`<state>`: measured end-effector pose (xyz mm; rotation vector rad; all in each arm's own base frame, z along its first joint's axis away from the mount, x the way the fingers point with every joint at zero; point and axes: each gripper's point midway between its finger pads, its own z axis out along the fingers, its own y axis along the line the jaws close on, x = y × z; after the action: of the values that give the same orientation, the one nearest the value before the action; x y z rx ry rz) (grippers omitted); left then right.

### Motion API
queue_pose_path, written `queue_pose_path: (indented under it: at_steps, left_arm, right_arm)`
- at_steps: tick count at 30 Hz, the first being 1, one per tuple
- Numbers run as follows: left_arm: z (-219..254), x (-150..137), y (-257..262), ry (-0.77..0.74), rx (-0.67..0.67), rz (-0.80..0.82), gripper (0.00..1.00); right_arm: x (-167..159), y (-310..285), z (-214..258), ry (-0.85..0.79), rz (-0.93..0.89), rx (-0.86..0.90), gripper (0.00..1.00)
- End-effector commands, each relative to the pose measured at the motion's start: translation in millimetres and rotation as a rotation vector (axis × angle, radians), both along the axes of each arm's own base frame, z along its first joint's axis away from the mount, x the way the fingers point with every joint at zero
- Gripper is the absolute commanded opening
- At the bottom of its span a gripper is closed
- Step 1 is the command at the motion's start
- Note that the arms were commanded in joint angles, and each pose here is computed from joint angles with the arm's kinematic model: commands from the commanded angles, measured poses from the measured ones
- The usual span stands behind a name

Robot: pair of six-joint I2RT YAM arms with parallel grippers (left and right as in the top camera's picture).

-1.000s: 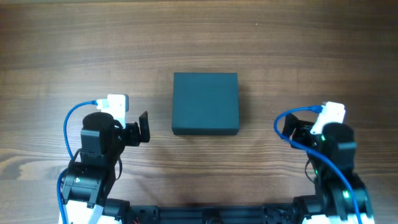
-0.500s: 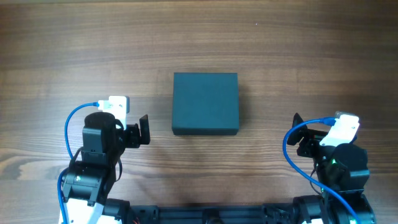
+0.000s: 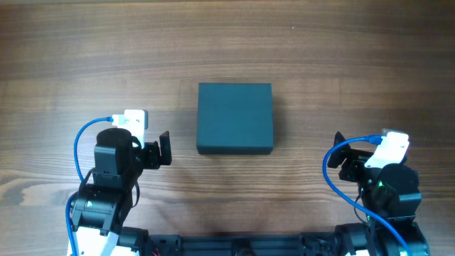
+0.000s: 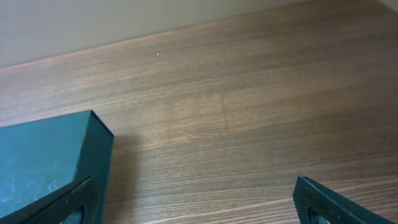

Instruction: Pack container

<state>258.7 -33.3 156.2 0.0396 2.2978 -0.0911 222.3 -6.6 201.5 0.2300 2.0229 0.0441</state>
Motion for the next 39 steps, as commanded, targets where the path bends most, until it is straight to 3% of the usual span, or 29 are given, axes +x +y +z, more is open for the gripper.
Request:
queue_pose_path:
  at_steps: [1,5,15,24,33,39]
  left_arm:
    - [-1,0,1,0.003,-0.003,0.012,1.0]
    - [-1,0,1,0.003,-0.003,0.012,1.0]
    - [-1,0,1,0.003,-0.003,0.012,1.0]
    - [-1,0,1,0.003,-0.003,0.012,1.0]
    - [-1,0,1,0.003,-0.003,0.012,1.0]
    - [-1,0,1,0.003,-0.003,0.012,1.0]
  right_arm:
    - [-5,-6,6,0.002,-0.013,-0.057,1.0]
    - [-8,-6,7,-0.005,-0.004,-0.07,1.0]
    - [-32,17,62,-0.36,0.179,-0.182,1.0]
    - [4,18,39,-0.513,0.15,-0.18,1.0]
    - [18,19,-31,-0.369,0.161,-0.168,1.0]
    - [18,10,-34,-0.362,0.095,-0.103,1.0]
